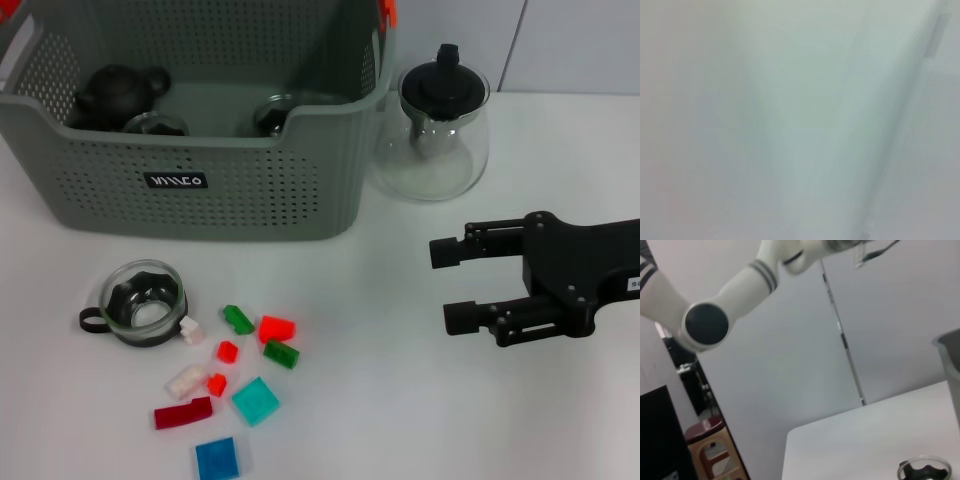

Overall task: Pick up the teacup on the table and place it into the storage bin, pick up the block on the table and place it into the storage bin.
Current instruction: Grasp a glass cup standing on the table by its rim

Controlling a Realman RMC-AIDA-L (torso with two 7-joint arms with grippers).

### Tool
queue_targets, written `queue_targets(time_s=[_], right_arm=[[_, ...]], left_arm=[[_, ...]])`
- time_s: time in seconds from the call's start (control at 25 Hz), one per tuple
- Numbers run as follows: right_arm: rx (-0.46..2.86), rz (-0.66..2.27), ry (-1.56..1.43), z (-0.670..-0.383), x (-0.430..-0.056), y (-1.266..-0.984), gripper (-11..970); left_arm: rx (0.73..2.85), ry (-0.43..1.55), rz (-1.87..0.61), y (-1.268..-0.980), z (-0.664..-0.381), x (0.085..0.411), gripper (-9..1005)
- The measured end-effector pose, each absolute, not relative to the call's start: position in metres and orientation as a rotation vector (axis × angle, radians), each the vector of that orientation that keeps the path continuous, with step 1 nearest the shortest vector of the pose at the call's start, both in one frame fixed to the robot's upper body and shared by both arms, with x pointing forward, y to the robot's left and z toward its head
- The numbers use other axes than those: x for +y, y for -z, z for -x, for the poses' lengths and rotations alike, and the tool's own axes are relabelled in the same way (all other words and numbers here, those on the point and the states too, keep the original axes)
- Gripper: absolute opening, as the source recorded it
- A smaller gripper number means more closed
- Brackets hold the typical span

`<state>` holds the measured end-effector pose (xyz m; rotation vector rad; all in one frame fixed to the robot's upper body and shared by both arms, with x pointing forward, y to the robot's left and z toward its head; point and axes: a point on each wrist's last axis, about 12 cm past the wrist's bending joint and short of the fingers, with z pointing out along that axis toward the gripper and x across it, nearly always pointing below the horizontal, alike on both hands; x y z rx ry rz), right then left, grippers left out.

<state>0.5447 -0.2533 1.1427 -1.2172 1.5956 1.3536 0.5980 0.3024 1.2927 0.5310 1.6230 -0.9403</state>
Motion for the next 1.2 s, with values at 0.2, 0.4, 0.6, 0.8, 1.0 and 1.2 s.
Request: queue_targets(time_s=[0.2,0.4,0.6,0.8,1.0,1.2], right_arm=[[1.592,1.173,-1.353,-0.543,-0.259,-1.142,793],[1.587,1.149,-1.352,-0.543,-0.26,-1.142,793],[1.585,1.124,-1.351,-0.544,-0.258,-1.141,792],[1.585,1.097,-1.368,-0.544,-0.258,-1.138,792],[1.596,1.078,-1.374,-0.542,-0.258,-1.134,792],[1.606,1.068,-1.379,-0.541,-0.258,-1.132,794]], left_arm=[[1.498,0.95,-0.785,-1.271,-0.546,0.327,698],[1.525,0.844,-0.902,-1.239,-0.515,0.341,696],[1.648,0.692,-1.014,-1.212,-0.488,0.343,694],[1.758,0.607,-1.107,-1.194,-0.475,0.337,692],[1.918,0.538,-1.211,-1.178,-0.484,0.327,686],[2.056,0.429,-1.354,-1.167,-0.505,0.309,680]])
